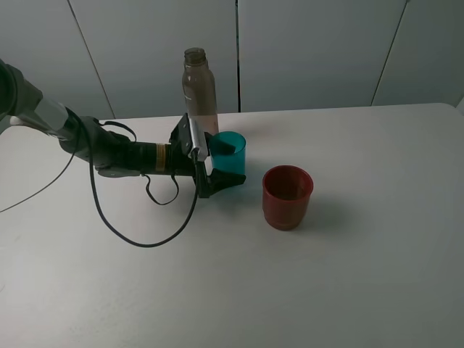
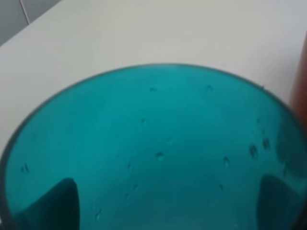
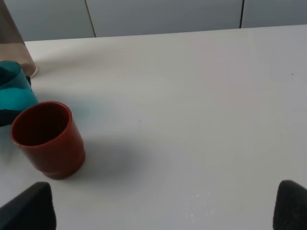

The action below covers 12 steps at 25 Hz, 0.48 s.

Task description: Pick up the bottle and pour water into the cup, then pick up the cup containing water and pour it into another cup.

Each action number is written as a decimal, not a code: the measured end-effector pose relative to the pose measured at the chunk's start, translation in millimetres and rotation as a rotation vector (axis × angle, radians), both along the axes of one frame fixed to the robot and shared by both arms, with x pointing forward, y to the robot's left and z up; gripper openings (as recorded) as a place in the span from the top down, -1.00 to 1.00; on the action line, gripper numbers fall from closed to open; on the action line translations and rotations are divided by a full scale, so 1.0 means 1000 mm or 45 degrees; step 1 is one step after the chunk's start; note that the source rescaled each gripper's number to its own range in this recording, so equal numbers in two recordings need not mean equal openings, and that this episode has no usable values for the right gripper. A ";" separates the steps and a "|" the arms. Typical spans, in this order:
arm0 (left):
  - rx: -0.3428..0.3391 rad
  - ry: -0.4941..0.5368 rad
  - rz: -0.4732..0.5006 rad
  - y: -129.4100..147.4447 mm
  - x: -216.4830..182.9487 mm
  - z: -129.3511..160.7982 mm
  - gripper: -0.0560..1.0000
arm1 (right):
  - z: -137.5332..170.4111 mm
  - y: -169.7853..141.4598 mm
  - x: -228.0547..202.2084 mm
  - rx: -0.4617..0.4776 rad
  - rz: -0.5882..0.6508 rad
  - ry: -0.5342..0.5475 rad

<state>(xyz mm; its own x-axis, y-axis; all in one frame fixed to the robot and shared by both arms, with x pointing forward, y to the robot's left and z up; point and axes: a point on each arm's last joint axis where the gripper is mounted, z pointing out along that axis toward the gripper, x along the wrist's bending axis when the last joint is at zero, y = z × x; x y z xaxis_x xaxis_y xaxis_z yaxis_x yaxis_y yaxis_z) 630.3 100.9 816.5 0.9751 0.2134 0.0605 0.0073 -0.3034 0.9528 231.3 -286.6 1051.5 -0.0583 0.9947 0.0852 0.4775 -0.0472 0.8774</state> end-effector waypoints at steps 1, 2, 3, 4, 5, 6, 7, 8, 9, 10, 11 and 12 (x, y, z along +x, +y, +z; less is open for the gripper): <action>0.018 0.002 0.005 0.000 0.001 0.003 -0.90 | 0.000 0.000 0.000 0.000 0.000 0.000; 0.026 0.010 0.013 0.001 0.001 0.007 -0.90 | 0.000 0.000 0.000 0.000 0.000 0.000; 0.027 0.013 0.016 0.000 0.002 0.012 -0.91 | 0.000 0.000 0.000 0.000 0.000 0.000; 0.026 0.012 0.015 0.000 0.002 0.016 -0.91 | 0.000 0.000 0.000 0.000 0.000 0.000; 0.026 0.002 0.015 0.000 0.003 0.022 -0.91 | 0.000 0.000 0.000 0.000 0.000 0.000; 0.027 0.004 0.019 0.001 0.002 0.026 -0.91 | 0.000 0.000 0.000 0.000 0.000 0.000; 0.031 0.006 0.024 0.001 0.000 0.029 -0.91 | 0.000 0.000 0.000 0.000 0.000 0.000; 0.043 0.007 0.028 0.003 -0.002 0.030 -0.91 | 0.000 0.000 0.000 0.000 0.000 0.000; 0.058 0.012 0.036 0.004 -0.005 0.032 -0.91 | 0.000 0.000 0.000 0.000 0.000 0.000; 0.072 0.015 0.042 0.005 -0.007 0.033 -0.91 | 0.000 0.000 0.000 0.000 0.000 0.000; 0.088 0.010 0.045 0.006 -0.009 0.034 -0.91 | 0.000 0.000 0.000 0.000 0.000 0.000; 0.098 0.007 0.048 0.008 -0.012 0.036 -0.91 | 0.000 0.000 0.000 0.000 0.000 0.000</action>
<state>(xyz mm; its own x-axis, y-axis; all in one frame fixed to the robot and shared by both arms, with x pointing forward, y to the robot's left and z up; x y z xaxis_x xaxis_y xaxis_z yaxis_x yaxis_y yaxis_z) 618.6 108.6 852.5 0.9669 0.2448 0.0725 0.0255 -0.3752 0.9266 231.3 -286.6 1051.5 -0.0583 0.9947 0.0852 0.4775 -0.0472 0.8774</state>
